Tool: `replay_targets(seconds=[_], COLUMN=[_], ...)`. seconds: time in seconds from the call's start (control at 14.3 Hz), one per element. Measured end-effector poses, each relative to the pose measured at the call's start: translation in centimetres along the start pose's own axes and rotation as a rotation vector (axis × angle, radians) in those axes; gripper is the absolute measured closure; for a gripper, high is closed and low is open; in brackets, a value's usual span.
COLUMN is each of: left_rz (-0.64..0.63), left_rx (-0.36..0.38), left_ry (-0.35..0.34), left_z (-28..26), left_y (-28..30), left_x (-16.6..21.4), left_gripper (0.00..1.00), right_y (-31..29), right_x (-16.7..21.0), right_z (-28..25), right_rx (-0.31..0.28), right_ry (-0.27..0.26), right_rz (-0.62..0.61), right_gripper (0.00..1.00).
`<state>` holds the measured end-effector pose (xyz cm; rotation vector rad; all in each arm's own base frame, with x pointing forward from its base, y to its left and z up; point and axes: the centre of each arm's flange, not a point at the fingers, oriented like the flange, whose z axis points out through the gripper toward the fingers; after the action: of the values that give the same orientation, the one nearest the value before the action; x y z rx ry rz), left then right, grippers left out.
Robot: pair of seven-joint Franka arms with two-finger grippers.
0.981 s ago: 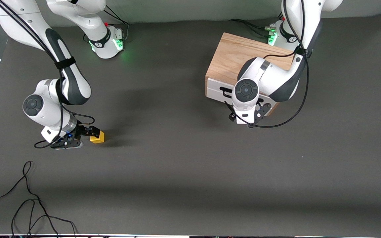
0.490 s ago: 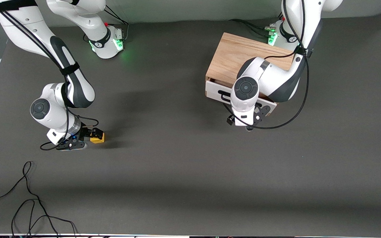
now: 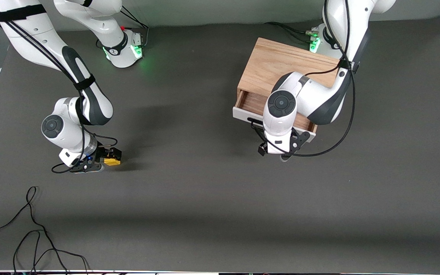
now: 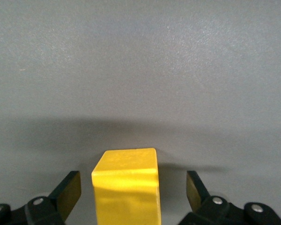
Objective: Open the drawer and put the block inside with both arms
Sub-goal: 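Pull the drawer open with the left gripper while the right gripper grasps the cube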
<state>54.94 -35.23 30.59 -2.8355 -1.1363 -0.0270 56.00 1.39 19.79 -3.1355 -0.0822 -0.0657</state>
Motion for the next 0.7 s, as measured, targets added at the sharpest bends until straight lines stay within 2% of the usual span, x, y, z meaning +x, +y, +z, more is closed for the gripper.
replay_targets(seconds=[0.21,0.7], left_rz=[0.0,0.001], left_rx=[0.005,-0.058], left_ry=[-0.001,0.017], left_z=[0.1,-1.9], left_y=[0.4,2.3], left_x=[0.1,0.9], left_gripper=[0.0,0.0], right_y=[0.0,0.0], right_x=[-0.2,-0.3], right_z=[0.5,1.0], right_rx=[0.0,-0.001], right_ry=[-0.004,-0.001], right_rz=[0.0,0.0], right_gripper=[0.0,0.0])
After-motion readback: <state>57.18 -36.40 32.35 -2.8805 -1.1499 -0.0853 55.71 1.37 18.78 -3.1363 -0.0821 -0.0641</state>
